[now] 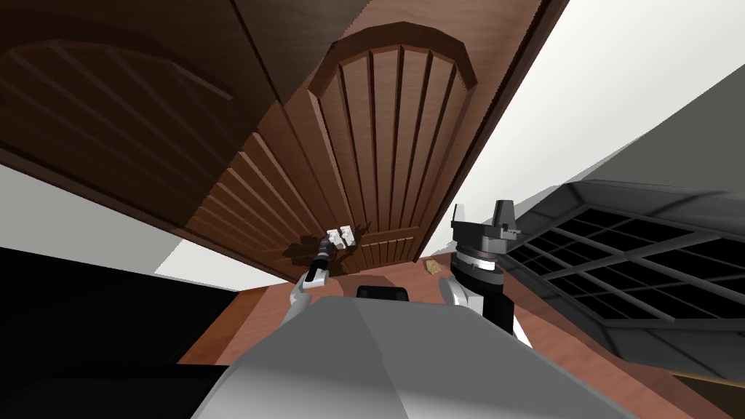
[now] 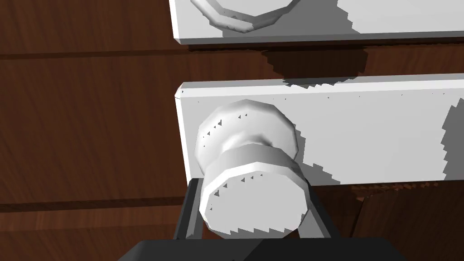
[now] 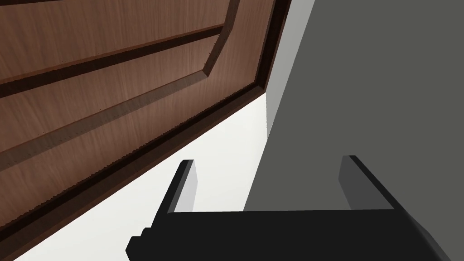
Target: Pull the door open
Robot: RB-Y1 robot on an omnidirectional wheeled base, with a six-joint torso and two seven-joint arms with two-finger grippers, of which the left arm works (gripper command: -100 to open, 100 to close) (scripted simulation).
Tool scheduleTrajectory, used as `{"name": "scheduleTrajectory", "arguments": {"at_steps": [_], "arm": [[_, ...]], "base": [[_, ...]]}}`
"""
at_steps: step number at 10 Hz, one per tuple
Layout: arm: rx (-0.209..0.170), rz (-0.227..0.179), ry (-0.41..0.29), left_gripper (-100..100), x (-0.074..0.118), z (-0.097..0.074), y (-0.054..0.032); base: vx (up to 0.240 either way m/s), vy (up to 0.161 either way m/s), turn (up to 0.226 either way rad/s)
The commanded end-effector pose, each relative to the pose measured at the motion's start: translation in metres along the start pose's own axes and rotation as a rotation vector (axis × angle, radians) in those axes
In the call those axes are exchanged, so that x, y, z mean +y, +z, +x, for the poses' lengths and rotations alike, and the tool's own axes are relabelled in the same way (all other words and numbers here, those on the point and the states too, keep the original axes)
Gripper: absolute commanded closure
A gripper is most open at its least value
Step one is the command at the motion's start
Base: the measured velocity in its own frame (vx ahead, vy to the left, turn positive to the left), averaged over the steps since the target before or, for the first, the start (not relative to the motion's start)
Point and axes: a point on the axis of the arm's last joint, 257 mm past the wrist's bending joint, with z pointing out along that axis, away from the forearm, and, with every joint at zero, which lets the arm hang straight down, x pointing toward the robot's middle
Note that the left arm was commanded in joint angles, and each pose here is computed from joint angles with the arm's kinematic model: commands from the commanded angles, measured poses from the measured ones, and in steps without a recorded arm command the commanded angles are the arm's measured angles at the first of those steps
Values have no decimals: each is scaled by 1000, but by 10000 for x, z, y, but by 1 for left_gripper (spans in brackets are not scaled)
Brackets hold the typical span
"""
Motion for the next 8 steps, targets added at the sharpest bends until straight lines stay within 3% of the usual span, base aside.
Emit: {"name": "scheduleTrajectory", "arguments": {"at_steps": [1, 2, 3, 8], "arm": [[-30, -29, 14, 100, 110, -229, -69], [-42, -38, 21, 100, 141, -323, -107], [-26, -25, 17, -100, 62, -226, -119], [52, 8, -12, -100, -43, 181, -159]], "base": [[-186, 66, 153], [-196, 73, 119], [-179, 29, 22], [-195, -57, -74]]}}
